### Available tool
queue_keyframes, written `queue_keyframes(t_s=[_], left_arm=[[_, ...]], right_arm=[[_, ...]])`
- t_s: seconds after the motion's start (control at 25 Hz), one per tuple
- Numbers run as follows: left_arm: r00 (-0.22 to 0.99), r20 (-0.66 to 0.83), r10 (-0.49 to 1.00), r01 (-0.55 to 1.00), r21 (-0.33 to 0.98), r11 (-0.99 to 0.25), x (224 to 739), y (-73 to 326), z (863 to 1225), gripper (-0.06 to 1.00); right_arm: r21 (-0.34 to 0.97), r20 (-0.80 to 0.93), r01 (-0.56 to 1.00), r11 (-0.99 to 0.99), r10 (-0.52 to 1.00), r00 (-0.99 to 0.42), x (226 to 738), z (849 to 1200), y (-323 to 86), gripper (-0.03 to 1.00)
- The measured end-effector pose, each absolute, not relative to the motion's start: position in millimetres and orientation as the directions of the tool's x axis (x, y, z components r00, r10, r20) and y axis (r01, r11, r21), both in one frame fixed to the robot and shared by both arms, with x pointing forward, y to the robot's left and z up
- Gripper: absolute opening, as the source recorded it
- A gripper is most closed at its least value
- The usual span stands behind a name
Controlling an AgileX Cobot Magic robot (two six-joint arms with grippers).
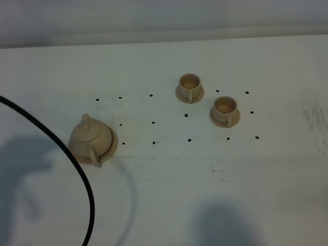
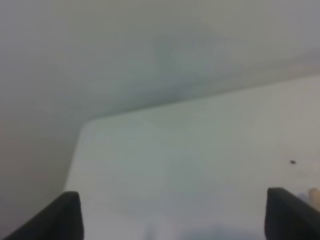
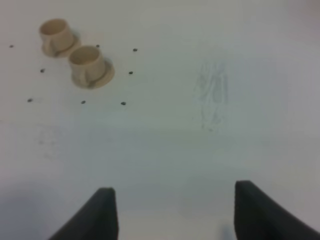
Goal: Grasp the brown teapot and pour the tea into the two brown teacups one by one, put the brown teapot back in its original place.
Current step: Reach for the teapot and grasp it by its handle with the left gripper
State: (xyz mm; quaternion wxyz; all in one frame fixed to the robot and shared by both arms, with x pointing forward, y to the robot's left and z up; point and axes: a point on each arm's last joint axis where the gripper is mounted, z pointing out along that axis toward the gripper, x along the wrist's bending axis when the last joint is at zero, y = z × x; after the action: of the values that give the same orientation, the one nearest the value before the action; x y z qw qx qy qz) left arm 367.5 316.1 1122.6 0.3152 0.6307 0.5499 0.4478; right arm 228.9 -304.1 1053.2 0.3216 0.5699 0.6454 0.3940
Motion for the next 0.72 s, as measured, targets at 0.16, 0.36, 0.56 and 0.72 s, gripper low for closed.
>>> queue_keyframes(t_s=[0.16,0.36,0.56,0.72], left_arm=[[0.009,0.177,0.984,0.461,0.873,-0.161,381,316,1114,0.07],[0.029,0.141,0.990,0.524,0.841,-0.136,399,317,1102,0.07],[0.061,0.122,0.991,0.546,0.827,-0.135,408,315,1096,0.07],[0.065,0.120,0.991,0.542,0.829,-0.136,409,315,1095,0.07]], right_arm=[[0.876,0.037,0.481,0.038,0.989,-0.145,229,1053,-304,0.49],[0.876,0.037,0.481,0.038,0.989,-0.145,229,1053,-304,0.49],[0.876,0.037,0.480,0.038,0.989,-0.145,229,1053,-304,0.49],[0.876,0.037,0.480,0.035,0.990,-0.139,229,1053,-304,0.49]])
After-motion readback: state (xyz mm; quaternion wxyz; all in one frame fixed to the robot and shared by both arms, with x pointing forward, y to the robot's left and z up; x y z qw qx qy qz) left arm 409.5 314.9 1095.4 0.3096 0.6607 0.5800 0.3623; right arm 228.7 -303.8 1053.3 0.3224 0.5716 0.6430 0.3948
